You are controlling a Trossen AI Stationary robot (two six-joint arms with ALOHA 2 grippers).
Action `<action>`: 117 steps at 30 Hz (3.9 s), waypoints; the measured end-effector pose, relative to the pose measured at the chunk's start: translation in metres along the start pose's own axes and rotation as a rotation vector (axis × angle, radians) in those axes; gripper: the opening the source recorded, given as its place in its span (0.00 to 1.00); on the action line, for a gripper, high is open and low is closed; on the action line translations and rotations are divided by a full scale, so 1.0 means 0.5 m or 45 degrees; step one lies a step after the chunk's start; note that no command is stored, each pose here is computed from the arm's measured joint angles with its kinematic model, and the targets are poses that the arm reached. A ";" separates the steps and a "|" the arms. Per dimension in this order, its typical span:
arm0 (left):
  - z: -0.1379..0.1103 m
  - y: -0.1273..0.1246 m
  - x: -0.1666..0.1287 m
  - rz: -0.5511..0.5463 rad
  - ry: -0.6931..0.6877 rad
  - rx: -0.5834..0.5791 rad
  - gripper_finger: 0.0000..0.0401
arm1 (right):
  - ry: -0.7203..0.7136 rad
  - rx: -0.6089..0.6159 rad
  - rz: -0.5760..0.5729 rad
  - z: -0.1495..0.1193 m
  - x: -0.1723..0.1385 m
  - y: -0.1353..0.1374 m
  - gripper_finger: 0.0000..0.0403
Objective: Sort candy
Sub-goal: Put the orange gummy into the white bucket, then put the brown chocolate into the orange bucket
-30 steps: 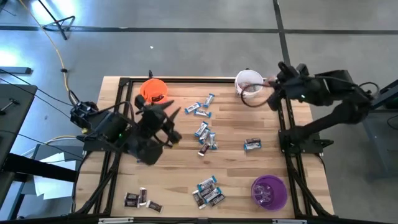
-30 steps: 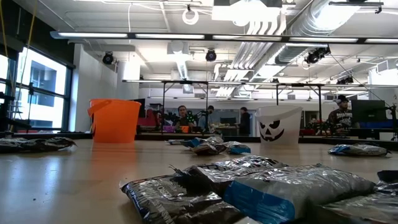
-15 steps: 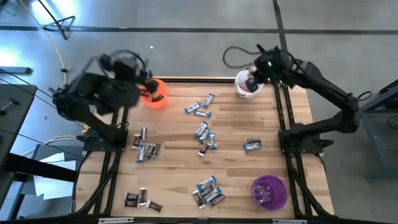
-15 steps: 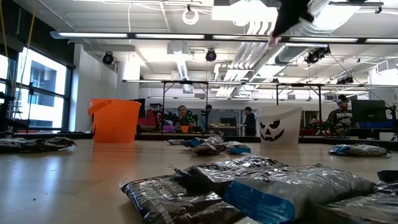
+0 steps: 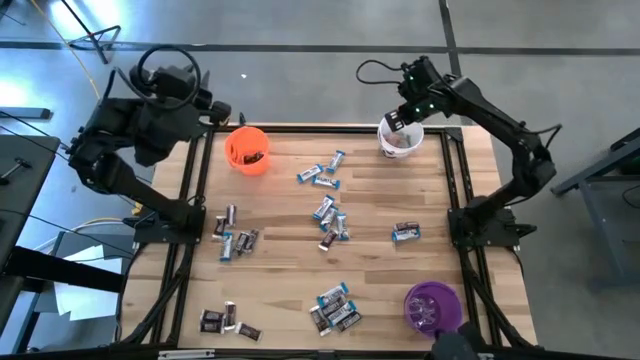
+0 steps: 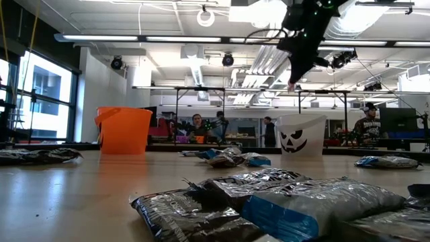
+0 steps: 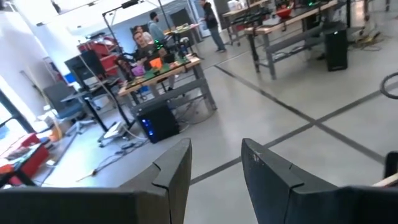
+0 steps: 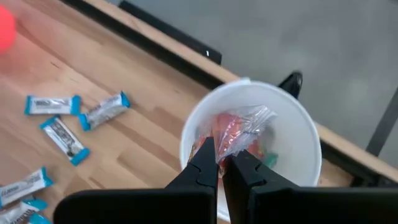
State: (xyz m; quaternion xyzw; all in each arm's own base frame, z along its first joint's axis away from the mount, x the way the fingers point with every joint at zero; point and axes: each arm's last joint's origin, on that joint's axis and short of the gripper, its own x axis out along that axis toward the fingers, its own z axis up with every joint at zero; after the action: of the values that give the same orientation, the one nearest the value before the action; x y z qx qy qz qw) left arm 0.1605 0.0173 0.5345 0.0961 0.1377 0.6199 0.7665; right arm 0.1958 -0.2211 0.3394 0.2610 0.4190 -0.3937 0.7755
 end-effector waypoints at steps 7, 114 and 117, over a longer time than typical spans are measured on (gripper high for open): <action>0.000 0.008 0.021 0.092 0.027 0.027 0.32 | 0.070 0.011 -0.025 -0.010 -0.002 -0.014 0.02; -0.598 -0.140 0.070 -0.545 1.496 0.146 0.32 | 0.498 -0.471 -0.012 -0.205 -0.121 0.200 0.37; -0.622 -0.148 0.070 -0.532 1.545 0.074 0.32 | 0.498 -0.477 -0.010 -0.205 -0.121 0.200 0.37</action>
State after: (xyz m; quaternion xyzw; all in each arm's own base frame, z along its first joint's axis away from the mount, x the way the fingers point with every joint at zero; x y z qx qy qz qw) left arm 0.1327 0.0284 0.2141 -0.2799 0.5794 0.3975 0.6542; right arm 0.2124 -0.0666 0.3460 0.1822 0.6274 -0.2545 0.7130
